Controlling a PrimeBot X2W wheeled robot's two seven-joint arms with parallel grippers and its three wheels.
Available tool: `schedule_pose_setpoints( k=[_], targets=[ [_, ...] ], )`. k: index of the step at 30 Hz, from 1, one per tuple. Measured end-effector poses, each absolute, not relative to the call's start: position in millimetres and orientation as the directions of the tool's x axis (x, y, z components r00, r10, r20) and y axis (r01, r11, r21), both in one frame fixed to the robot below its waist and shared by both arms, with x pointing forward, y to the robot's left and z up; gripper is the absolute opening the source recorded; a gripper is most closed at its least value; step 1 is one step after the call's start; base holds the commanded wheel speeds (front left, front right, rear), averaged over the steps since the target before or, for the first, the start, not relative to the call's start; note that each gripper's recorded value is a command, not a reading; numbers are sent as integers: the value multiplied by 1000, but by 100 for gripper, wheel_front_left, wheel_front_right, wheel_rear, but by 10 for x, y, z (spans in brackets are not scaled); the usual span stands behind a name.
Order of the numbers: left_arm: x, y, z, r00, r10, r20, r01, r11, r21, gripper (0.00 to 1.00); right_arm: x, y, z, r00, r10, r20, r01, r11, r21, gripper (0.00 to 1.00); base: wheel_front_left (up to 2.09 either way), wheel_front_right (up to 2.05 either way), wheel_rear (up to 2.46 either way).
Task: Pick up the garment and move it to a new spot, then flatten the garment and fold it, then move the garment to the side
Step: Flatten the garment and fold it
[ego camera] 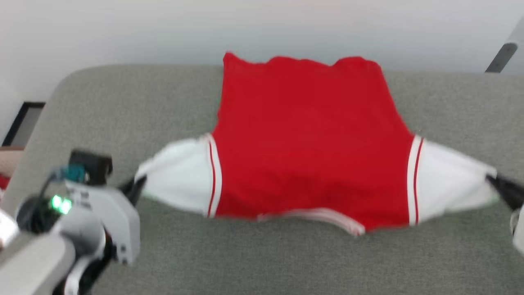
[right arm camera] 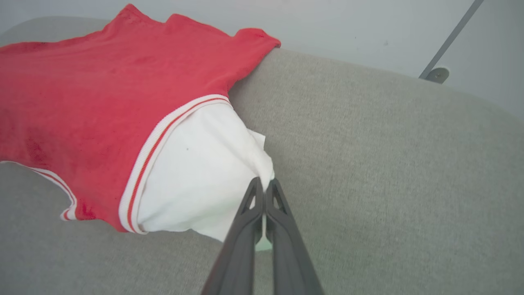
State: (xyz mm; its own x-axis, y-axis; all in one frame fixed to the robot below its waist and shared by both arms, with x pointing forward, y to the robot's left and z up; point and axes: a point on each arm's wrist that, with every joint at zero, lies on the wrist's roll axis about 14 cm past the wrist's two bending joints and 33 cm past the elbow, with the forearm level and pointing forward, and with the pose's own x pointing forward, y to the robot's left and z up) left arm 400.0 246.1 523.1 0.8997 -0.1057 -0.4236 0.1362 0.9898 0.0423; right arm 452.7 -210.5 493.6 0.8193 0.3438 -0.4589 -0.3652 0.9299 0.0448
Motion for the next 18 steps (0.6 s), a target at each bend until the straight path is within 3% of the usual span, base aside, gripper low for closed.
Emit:
schedule_pose_setpoints(
  k=[8, 18],
  targets=[
    [3359, 2365, 4885, 836, -91, -541, 97, 995, -18, 0, 3816, -2174, 4529, 695, 352, -627, -366, 924, 114, 0, 0, 0, 0],
    [2918, 2303, 4470, 757, -76, -648, 10, 994, -106, 0, 3430, -2264, 4167, 601, 322, -731, -321, 935, 149, 0, 0, 0, 0]
  ],
)
